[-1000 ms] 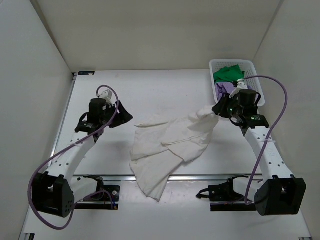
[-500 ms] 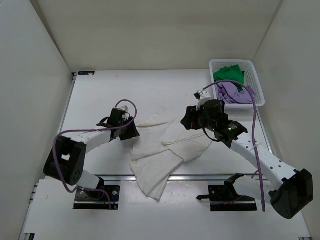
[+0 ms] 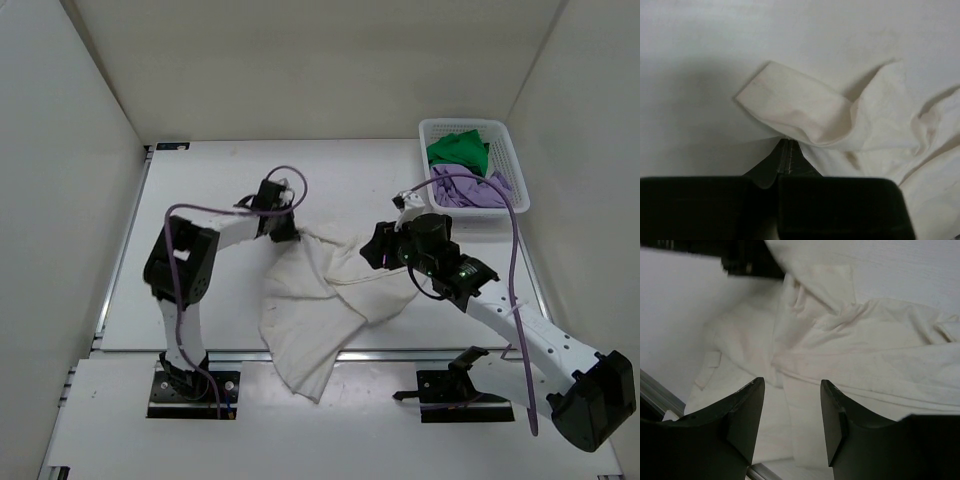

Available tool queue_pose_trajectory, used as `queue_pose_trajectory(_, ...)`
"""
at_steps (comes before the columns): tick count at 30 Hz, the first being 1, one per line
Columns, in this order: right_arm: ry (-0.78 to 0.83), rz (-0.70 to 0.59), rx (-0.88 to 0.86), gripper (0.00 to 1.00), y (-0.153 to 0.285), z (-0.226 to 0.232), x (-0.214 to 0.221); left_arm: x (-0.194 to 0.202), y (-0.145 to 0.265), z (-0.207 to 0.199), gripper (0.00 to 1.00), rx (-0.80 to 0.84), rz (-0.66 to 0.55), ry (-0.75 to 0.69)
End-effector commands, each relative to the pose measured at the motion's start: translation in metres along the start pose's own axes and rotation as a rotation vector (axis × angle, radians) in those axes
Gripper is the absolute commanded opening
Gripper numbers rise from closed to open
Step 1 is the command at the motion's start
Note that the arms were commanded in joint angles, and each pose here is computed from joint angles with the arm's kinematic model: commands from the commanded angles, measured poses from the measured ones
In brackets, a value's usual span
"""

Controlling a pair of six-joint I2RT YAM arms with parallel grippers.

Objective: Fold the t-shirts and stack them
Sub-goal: Flatten out the tshirt

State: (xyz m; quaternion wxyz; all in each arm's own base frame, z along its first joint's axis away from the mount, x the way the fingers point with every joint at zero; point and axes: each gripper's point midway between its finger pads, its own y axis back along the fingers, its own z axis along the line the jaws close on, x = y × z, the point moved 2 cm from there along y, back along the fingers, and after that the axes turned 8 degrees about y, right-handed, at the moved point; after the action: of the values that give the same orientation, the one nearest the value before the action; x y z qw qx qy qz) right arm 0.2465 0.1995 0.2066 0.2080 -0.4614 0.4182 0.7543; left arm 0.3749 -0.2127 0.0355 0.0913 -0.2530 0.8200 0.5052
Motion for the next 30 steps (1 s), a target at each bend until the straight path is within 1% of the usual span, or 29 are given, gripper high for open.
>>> queue_pose_trajectory(1,-0.033,-0.007,-0.029,0.46,-0.007,0.004,0.010,-0.083,-0.004,-0.070,0.00,0.104,-0.130,-0.014)
queue_pose_trajectory(2,-0.039,-0.006,-0.021,0.45,-0.007,0.003,0.013,-0.090,-0.003,-0.079,0.00,0.084,-0.123,-0.021)
queue_pose_trajectory(4,-0.044,0.016,-0.035,0.45,-0.012,0.006,0.022,-0.156,0.011,-0.134,0.00,0.115,-0.246,-0.083)
queue_pose_trajectory(5,-0.045,0.027,-0.030,0.46,-0.014,0.005,0.027,-0.163,0.018,-0.137,0.00,0.076,-0.245,-0.093)
queue_pose_trajectory(6,-0.049,0.033,-0.027,0.46,-0.016,0.005,0.032,-0.188,0.026,-0.158,0.00,0.108,-0.300,-0.114)
queue_pose_trajectory(7,-0.051,0.033,-0.037,0.46,-0.017,0.007,0.033,-0.204,0.038,-0.167,0.00,0.119,-0.321,-0.108)
queue_pose_trajectory(8,-0.058,0.032,-0.050,0.46,-0.021,0.008,0.035,-0.206,0.040,-0.159,0.12,0.111,-0.292,-0.087)
queue_pose_trajectory(9,-0.062,0.024,-0.070,0.45,-0.022,0.011,0.033,-0.208,0.043,-0.156,0.31,0.121,-0.272,-0.075)
queue_pose_trajectory(10,-0.062,0.036,-0.083,0.46,-0.024,0.014,0.037,-0.196,0.039,-0.146,0.39,0.119,-0.213,-0.076)
queue_pose_trajectory(11,-0.046,0.041,-0.092,0.45,-0.028,0.017,0.038,-0.200,0.060,-0.150,0.52,0.147,-0.237,-0.088)
queue_pose_trajectory(12,-0.025,0.051,-0.099,0.45,-0.030,0.020,0.041,-0.179,0.041,-0.128,0.64,0.104,-0.196,-0.101)
queue_pose_trajectory(13,-0.007,0.074,-0.097,0.46,-0.033,0.023,0.046,-0.150,0.046,-0.106,0.68,0.055,-0.163,-0.112)
queue_pose_trajectory(14,0.014,0.080,-0.107,0.44,-0.035,0.029,0.047,-0.164,0.083,-0.119,0.76,0.117,-0.290,-0.110)
queue_pose_trajectory(15,0.031,0.087,-0.124,0.39,-0.037,0.035,0.049,-0.139,0.065,-0.095,0.81,0.113,-0.270,-0.093)
queue_pose_trajectory(16,0.034,0.088,-0.121,0.33,-0.040,0.035,0.048,-0.121,0.078,-0.072,0.82,0.116,-0.252,-0.038)
queue_pose_trajectory(17,0.044,0.102,-0.122,0.25,-0.042,0.037,0.051,-0.115,0.094,-0.058,0.79,0.157,-0.258,0.012)
queue_pose_trajectory(18,0.056,0.105,-0.133,0.12,-0.044,0.041,0.051,-0.113,0.102,-0.059,0.70,0.214,-0.267,0.029)
queue_pose_trajectory(19,0.064,0.114,-0.109,0.05,-0.047,0.036,0.054,-0.096,0.111,-0.037,0.64,0.209,-0.265,0.089)
queue_pose_trajectory(20,0.077,0.101,-0.093,0.04,-0.047,0.036,0.048,-0.083,0.124,-0.027,0.53,0.236,-0.289,0.117)
queue_pose_trajectory(21,0.087,0.104,-0.071,0.04,-0.048,0.030,0.050,-0.077,0.128,-0.020,0.47,0.234,-0.304,0.130)
queue_pose_trajectory(22,0.089,0.125,-0.033,0.05,-0.048,0.023,0.054,-0.063,0.133,-0.008,0.43,0.214,-0.310,0.134)
queue_pose_trajectory(23,0.071,0.109,0.016,0.09,-0.050,0.012,0.048,-0.050,0.138,0.002,0.40,0.188,-0.318,0.128)
queue_pose_trajectory(24,0.061,0.124,0.054,0.12,-0.050,-0.001,0.051,-0.045,0.140,0.008,0.41,0.166,-0.329,0.134)
queue_pose_trajectory(25,0.048,0.114,0.084,0.20,-0.048,-0.007,0.049,-0.037,0.145,0.016,0.42,0.153,-0.336,0.136)
queue_pose_trajectory(26,0.026,0.111,0.122,0.26,-0.046,-0.021,0.051,-0.031,0.149,0.027,0.46,0.127,-0.349,0.140)
queue_pose_trajectory(27,-0.006,0.093,0.162,0.30,-0.044,-0.036,0.049,-0.032,0.157,0.034,0.54,0.113,-0.383,0.156)
queue_pose_trajectory(28,-0.017,0.076,0.163,0.37,-0.043,-0.038,0.046,-0.026,0.155,0.047,0.61,0.078,-0.382,0.171)
queue_pose_trajectory(29,-0.038,0.084,0.189,0.41,-0.043,-0.051,0.050,-0.027,0.158,0.059,0.65,0.046,-0.408,0.193)
queue_pose_trajectory(30,-0.059,0.074,0.188,0.43,-0.042,-0.056,0.047,-0.028,0.160,0.070,0.70,0.027,-0.415,0.216)
